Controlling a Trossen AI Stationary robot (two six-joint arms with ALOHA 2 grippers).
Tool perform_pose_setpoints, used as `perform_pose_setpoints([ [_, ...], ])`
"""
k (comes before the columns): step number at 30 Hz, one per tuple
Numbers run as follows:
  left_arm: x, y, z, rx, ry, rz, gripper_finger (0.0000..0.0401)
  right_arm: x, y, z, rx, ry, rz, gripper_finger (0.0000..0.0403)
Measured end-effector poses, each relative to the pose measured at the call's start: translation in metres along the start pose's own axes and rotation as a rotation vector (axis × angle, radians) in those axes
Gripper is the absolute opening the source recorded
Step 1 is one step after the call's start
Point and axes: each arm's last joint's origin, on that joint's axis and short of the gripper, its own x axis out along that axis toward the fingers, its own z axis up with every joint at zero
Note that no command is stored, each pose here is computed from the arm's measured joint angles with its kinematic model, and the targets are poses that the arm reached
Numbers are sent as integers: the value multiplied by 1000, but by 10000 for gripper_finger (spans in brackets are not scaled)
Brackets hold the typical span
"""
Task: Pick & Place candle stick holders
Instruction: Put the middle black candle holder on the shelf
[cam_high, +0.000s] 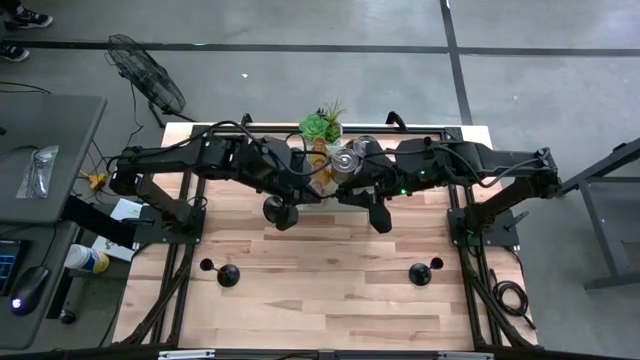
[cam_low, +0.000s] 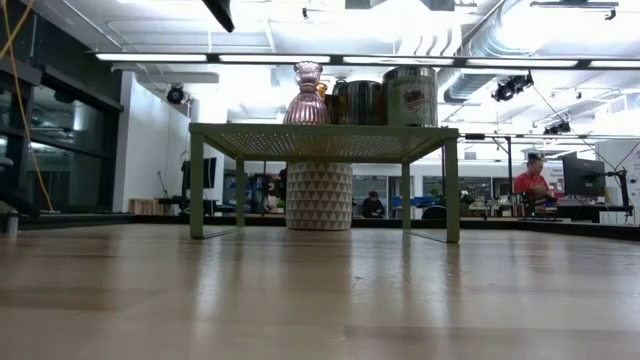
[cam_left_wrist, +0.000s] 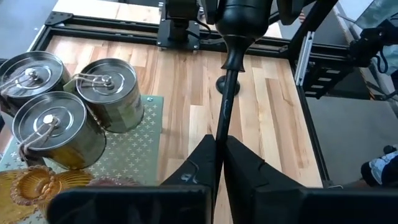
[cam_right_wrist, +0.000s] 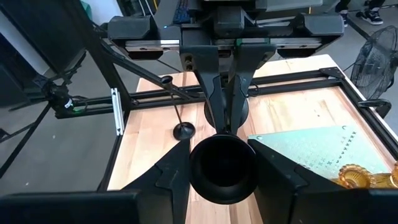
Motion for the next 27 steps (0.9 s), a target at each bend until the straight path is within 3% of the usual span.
perform_pose_setpoints([
  [11, 0, 0, 0, 2, 2, -17, 3, 0, 0, 0, 0, -1, 0, 131],
  [27, 0, 1, 0, -1, -6, 20, 2, -3, 1, 3, -8, -25, 23, 243],
])
